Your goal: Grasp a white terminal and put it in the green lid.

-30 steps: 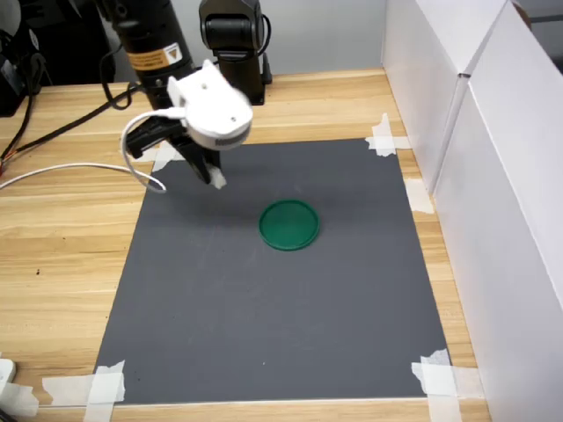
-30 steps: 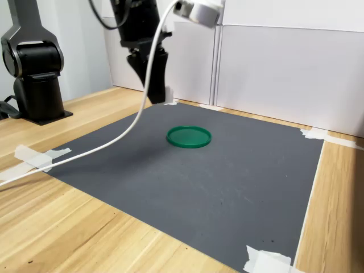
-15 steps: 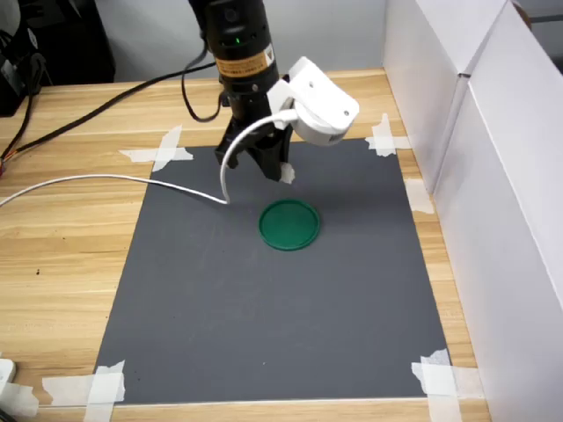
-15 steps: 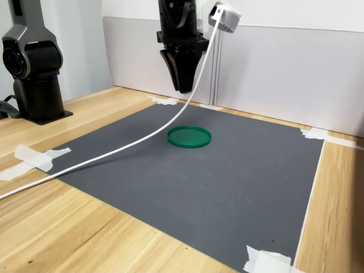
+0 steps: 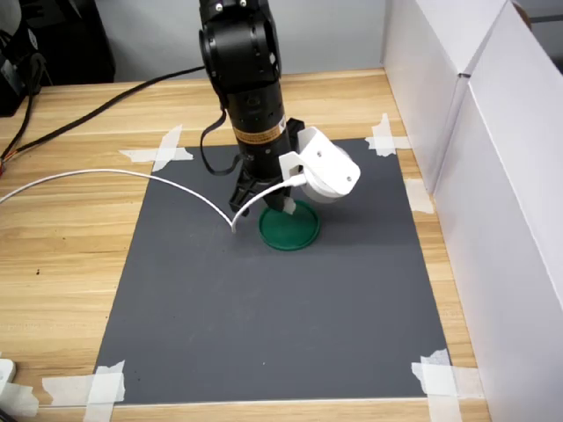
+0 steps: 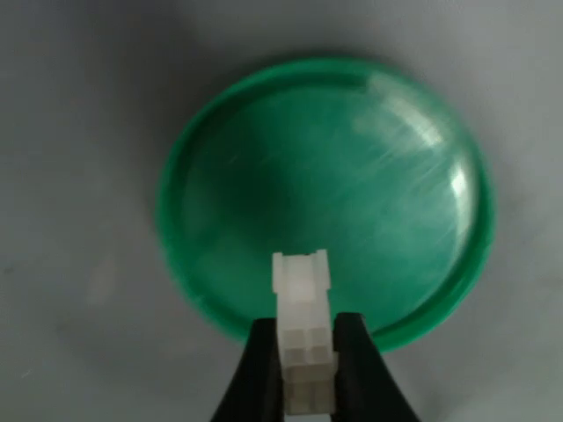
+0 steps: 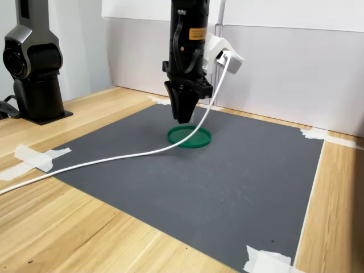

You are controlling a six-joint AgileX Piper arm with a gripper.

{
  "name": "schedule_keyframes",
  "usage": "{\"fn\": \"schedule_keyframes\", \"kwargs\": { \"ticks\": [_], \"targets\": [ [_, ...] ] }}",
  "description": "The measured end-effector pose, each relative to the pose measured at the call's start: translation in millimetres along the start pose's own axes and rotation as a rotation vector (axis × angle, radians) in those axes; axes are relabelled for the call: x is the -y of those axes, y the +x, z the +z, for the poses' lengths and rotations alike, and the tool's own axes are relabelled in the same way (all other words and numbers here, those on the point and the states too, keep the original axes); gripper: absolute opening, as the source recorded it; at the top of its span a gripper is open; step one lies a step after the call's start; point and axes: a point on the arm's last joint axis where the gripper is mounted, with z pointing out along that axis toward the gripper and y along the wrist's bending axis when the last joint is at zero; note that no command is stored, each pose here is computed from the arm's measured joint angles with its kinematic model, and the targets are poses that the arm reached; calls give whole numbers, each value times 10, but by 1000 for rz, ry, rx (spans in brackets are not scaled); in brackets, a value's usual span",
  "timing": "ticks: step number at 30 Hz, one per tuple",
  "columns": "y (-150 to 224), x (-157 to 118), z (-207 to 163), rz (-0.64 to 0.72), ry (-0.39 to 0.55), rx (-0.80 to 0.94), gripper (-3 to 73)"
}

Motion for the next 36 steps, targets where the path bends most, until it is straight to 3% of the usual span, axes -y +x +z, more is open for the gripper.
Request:
{"fn": "schedule_keyframes", "kwargs": {
  "ticks": [5, 15, 21, 26, 33, 36],
  "targets": [
    [-14, 19, 65, -5, -1, -2, 148],
    [-29, 37, 108, -16, 10, 8, 505],
    [-39, 19, -217, 0, 117, 122, 550],
    [17, -60, -800, 75, 281, 292, 467],
    [303, -403, -1449, 131, 433, 477, 116],
    [481, -590, -1621, 201, 496, 569, 17]
  ]
}}
